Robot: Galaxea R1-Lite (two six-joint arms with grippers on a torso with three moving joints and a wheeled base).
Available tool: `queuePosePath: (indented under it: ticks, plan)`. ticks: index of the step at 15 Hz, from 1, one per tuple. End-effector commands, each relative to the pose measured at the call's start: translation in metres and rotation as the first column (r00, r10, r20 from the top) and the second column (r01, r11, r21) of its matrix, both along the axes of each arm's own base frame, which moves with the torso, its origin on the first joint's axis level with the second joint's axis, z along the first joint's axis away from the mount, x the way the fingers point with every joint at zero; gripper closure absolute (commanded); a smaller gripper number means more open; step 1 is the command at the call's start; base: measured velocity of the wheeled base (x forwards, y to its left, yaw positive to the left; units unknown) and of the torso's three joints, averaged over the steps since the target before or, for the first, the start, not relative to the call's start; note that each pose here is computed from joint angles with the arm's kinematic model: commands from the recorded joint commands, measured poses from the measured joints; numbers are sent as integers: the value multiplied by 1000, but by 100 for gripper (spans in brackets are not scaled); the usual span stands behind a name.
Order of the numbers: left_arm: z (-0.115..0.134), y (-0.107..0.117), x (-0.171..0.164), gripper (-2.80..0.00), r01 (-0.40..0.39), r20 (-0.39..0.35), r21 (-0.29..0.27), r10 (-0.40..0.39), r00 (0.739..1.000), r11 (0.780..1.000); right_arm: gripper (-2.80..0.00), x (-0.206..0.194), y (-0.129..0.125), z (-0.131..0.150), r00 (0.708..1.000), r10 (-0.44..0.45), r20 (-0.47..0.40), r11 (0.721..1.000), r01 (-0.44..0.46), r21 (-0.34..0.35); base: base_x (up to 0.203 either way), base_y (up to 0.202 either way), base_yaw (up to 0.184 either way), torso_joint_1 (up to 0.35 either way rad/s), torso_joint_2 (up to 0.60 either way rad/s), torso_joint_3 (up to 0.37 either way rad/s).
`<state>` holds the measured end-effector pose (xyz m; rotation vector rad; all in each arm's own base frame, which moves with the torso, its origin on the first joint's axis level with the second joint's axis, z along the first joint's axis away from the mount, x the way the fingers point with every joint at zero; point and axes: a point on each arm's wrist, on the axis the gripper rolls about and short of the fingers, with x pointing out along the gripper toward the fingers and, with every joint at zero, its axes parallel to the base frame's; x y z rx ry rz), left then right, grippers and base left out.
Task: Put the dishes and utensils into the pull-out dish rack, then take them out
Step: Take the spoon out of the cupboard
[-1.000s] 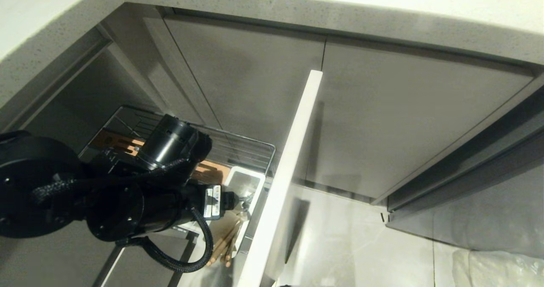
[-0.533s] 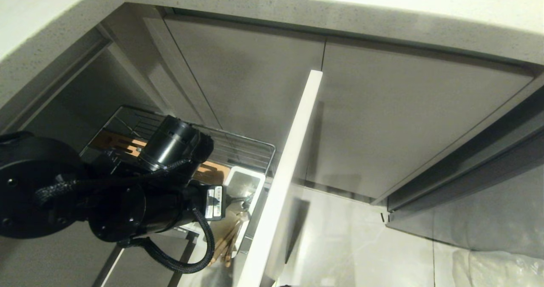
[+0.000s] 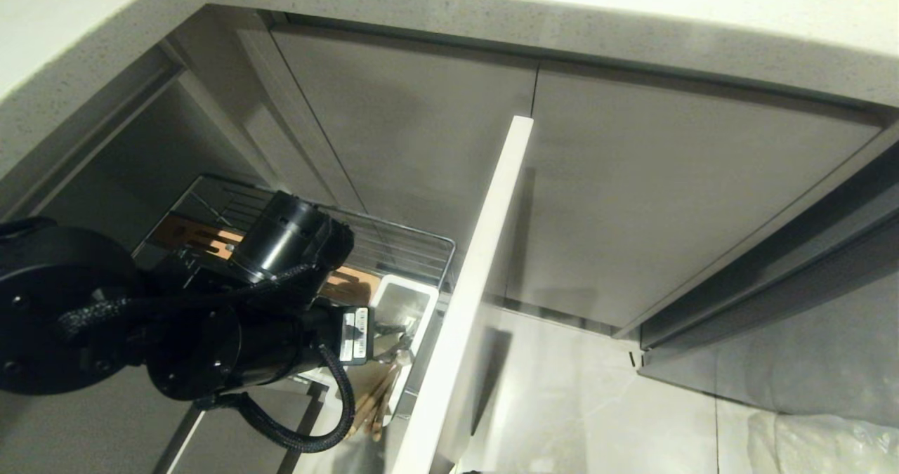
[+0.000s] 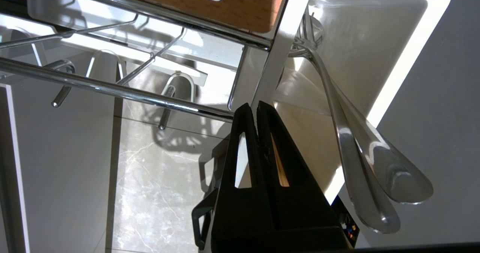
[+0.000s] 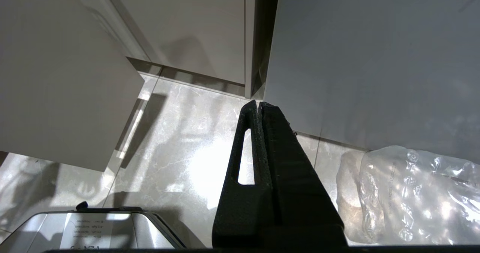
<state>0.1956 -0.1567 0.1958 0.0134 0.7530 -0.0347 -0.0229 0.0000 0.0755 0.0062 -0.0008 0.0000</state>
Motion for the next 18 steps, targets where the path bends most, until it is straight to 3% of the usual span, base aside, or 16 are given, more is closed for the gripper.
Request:
queuePosePath:
  ticks: [1,5,6,18]
  plan:
    - [0,0,0,0,-4,1,0,4,1000,1000,0,0,0,0,1000,-1,-1,1000,1,0,0,0,0,0,0,0]
    - [3,0,-3,0,4,8,-2,-4,1000,1000,0,0,0,0,1000,0,-1,1000,0,0,0,0,0,0,0,0]
    - [4,0,-4,-280,9,12,-4,-9,1000,1000,0,0,0,0,1000,0,-1,1000,0,0,0,0,0,0,0,0]
    - [12,-12,-18,-280,111,40,1,-111,993,994,0,0,0,0,1000,0,-1,1000,0,0,0,0,0,0,0,0]
